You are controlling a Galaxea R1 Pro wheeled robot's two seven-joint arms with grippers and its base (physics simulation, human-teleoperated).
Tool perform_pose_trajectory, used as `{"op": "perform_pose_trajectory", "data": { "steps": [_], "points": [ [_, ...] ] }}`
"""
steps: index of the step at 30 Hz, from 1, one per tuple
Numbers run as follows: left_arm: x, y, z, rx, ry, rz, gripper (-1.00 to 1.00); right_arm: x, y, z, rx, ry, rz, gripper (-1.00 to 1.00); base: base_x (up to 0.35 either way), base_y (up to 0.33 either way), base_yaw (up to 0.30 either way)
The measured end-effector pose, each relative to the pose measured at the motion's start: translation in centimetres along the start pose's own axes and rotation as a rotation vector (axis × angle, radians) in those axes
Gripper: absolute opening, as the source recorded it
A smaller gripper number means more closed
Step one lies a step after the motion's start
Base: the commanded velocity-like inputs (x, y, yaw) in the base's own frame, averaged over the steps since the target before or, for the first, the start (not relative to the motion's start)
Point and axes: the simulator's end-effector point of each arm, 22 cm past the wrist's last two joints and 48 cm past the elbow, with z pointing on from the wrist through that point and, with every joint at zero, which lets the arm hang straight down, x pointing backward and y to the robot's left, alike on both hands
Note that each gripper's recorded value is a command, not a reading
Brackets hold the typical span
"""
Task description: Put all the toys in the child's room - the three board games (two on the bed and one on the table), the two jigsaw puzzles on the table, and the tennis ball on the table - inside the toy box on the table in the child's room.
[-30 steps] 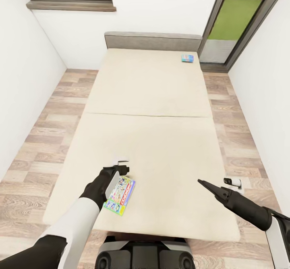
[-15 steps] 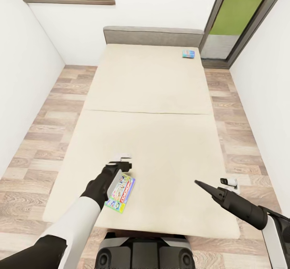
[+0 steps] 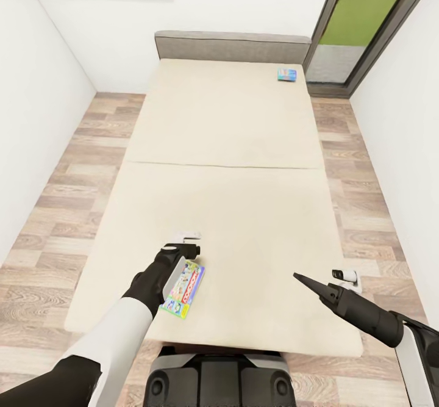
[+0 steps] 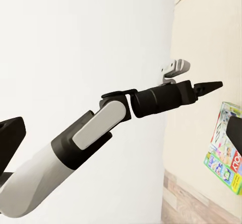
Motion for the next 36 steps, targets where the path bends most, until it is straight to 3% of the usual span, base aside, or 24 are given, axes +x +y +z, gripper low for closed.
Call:
{"op": "perform_pose_trajectory", "data": {
  "steps": [36],
  "points": [
    [3.2, -0.1, 2.3, 0.001, 0.051, 0.002, 1.00, 1.2, -2.5, 0.1, 0.026, 0.015, 0.050, 1.00, 0.000, 0.000, 0.000]
  ]
}}
